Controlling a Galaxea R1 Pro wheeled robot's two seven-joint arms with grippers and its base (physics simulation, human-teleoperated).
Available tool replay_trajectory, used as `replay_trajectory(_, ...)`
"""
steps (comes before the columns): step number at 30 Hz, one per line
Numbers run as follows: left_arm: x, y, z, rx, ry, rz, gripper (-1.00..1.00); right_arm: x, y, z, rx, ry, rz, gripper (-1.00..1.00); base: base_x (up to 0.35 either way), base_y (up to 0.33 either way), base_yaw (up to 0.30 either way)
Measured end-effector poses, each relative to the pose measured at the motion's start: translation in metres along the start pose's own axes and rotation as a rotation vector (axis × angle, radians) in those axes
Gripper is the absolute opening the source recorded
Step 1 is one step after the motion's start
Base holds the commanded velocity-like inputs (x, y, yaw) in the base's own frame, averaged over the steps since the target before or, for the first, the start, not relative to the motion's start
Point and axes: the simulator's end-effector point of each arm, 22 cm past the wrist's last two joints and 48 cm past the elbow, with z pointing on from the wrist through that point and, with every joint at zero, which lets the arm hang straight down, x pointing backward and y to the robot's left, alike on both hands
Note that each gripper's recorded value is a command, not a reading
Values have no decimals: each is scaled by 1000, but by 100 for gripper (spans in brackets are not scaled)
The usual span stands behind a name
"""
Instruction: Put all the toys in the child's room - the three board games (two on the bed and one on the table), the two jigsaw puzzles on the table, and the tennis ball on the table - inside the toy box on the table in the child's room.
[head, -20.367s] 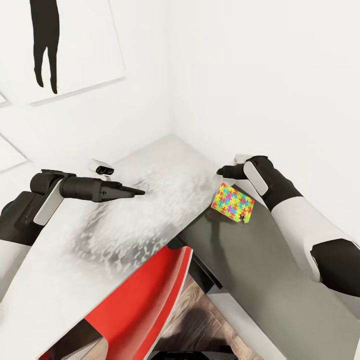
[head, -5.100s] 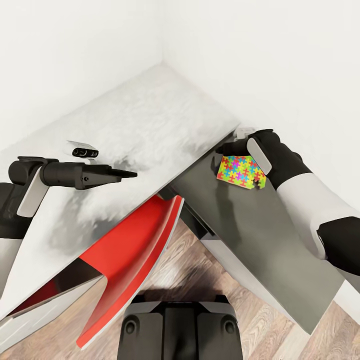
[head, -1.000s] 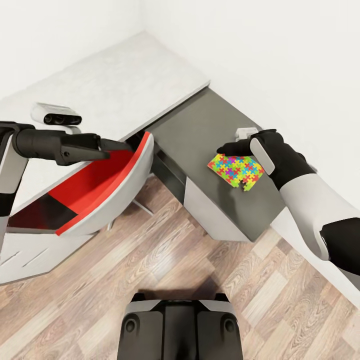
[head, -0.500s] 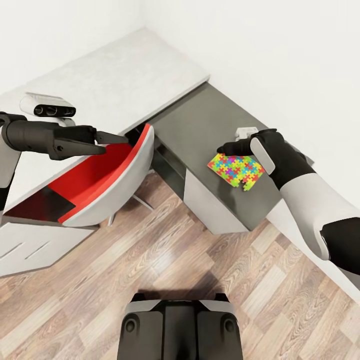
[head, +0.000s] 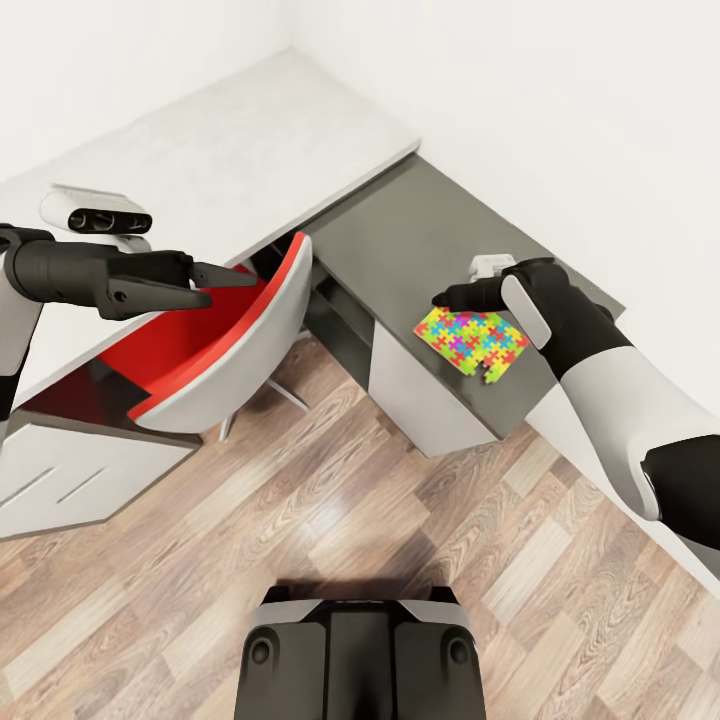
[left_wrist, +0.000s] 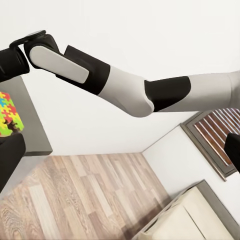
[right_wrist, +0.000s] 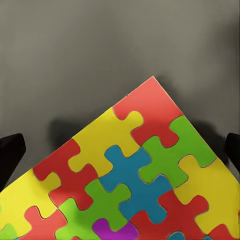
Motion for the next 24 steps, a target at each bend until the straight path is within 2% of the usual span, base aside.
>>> replay_trajectory(24,1,0,0,-1,3,-2,100,0,-3,0,2,1,5,100,-3,1,0)
